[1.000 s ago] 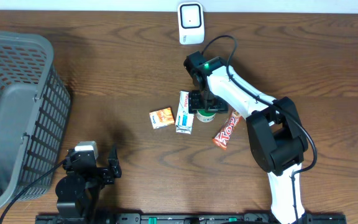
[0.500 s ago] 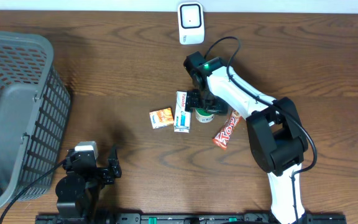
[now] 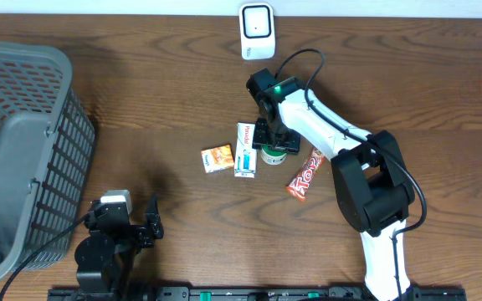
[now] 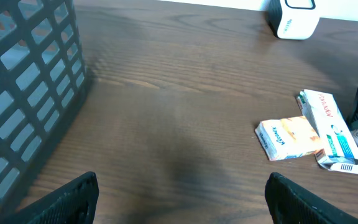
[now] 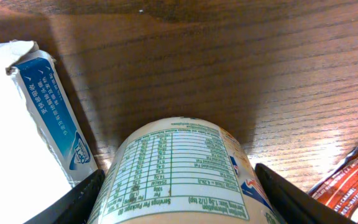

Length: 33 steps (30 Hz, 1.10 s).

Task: Scan the item barcode
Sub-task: 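Lift the jar with the right gripper and hold it to the white scanner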

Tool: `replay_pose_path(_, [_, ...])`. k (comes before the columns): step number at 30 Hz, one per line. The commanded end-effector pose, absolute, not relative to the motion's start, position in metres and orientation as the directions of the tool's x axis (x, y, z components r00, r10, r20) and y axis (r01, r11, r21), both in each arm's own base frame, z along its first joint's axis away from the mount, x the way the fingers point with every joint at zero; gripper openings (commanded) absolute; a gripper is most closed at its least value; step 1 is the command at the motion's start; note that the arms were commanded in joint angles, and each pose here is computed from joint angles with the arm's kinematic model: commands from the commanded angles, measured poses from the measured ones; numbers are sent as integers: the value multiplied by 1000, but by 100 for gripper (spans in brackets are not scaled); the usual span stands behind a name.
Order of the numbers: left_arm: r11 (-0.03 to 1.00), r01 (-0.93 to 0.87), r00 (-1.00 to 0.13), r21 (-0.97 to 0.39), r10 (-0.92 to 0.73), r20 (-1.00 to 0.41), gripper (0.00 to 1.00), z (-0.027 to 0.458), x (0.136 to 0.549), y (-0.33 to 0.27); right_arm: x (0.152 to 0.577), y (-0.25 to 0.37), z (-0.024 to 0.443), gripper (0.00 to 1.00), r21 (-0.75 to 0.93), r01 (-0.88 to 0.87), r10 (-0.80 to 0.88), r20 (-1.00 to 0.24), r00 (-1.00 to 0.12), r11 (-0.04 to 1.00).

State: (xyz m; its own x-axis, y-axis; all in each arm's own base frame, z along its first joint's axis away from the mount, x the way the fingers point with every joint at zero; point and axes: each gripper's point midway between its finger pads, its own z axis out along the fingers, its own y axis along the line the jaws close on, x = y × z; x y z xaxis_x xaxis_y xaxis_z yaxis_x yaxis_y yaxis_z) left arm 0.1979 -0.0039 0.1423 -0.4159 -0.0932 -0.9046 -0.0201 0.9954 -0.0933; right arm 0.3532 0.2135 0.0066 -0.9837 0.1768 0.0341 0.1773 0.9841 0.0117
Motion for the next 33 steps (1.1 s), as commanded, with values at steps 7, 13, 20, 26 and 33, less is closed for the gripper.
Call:
replay_pose_path(7, [995, -30, -419, -98, -102, -902, 86, 140, 198, -3, 315, 227, 14, 48, 167, 153, 91, 328, -940, 974])
replay_pose_path(13, [995, -30, -419, -98, -102, -902, 86, 140, 198, -3, 313, 250, 73, 48, 435, 150, -55, 426, -903, 888])
replay_pose_path(20, [995, -30, -419, -98, -102, -902, 86, 140, 198, -3, 303, 255, 110, 47, 522, 184, -113, 485, -867, 833])
replay_pose_path(26, [995, -30, -419, -98, -102, -902, 86, 140, 198, -3, 294, 256, 118, 47, 540, 187, -143, 511, -848, 821])
replay_pose_path(33, [995, -30, -419, -98, -102, -902, 86, 140, 198, -3, 340, 268, 102, 45, 589, 97, -121, 319, -940, 802])
